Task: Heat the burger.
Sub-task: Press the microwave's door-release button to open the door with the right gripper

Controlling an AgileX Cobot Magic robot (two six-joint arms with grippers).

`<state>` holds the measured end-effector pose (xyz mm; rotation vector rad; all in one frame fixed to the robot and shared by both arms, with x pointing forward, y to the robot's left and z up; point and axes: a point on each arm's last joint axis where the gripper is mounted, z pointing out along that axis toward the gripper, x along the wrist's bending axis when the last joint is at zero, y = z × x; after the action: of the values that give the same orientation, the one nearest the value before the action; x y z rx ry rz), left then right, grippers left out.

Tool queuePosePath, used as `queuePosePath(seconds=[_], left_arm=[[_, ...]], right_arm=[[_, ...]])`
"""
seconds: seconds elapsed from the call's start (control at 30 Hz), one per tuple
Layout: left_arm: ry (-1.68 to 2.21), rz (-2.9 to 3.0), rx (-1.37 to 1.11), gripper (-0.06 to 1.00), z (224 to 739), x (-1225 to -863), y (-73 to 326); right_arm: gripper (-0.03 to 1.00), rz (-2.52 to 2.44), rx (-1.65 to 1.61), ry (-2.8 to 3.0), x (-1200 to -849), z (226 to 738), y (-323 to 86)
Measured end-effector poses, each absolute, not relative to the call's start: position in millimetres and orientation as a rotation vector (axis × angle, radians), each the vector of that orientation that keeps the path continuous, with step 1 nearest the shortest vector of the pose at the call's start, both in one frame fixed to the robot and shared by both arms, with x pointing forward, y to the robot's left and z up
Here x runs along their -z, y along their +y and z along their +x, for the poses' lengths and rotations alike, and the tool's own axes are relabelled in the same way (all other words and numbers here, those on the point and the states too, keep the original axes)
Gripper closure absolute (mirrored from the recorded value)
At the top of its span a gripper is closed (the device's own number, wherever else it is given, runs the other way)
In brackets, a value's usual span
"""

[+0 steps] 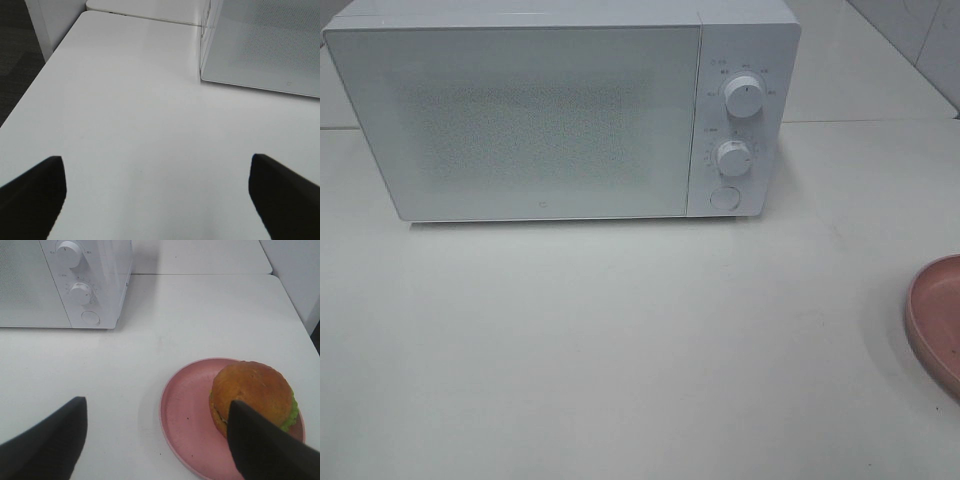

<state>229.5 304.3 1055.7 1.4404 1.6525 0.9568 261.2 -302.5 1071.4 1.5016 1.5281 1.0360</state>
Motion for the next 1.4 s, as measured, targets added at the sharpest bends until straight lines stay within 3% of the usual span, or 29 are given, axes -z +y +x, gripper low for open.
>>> queuePosePath(seconds=[1.4], left_arm=[[1.653, 1.44, -0.957, 0.04, 229, -1056, 304]], right_arm=[[0.24, 1.355, -1.17, 1.493, -1050, 378, -281]])
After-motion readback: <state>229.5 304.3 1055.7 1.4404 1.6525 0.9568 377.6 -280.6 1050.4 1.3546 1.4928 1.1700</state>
